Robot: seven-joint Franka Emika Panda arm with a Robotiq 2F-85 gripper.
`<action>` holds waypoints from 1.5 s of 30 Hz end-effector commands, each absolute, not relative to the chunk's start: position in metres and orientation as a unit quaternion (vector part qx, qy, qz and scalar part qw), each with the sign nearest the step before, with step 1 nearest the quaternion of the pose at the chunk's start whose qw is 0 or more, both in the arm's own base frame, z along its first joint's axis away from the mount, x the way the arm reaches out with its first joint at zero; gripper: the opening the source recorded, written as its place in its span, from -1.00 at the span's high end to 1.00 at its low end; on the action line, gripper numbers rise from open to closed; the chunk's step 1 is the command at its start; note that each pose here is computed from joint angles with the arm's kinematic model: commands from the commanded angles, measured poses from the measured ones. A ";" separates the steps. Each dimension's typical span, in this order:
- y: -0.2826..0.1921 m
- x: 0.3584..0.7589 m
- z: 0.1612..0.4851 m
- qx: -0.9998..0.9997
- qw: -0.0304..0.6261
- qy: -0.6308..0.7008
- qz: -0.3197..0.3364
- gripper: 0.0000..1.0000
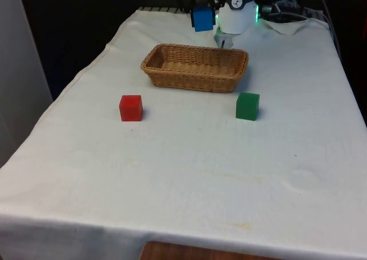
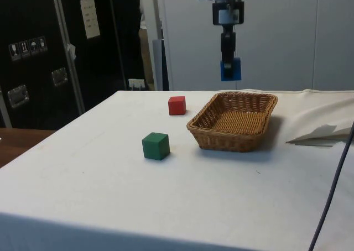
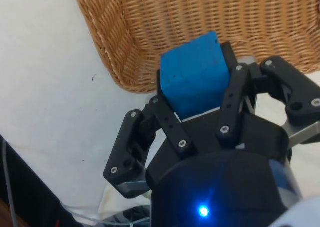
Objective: Pick up the blue cube and place it into the basket.
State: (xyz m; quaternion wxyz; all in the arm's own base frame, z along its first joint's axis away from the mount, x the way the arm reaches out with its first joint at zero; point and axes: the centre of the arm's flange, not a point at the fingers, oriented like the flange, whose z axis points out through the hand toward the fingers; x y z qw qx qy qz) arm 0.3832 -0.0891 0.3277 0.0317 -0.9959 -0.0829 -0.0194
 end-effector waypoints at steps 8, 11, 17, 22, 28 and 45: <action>-0.090 0.380 0.321 -0.996 0.034 -0.078 -0.023 0.99; -0.090 0.379 0.315 -0.996 0.034 -0.077 -0.023 0.99; -0.090 0.379 0.299 -0.997 0.033 -0.070 -0.026 0.99; -0.091 0.379 0.287 -0.997 0.029 -0.067 -0.023 0.99; -0.090 0.377 0.269 -0.998 0.030 -0.055 -0.030 0.99; -0.091 0.377 0.225 -0.999 0.020 -0.025 -0.034 0.99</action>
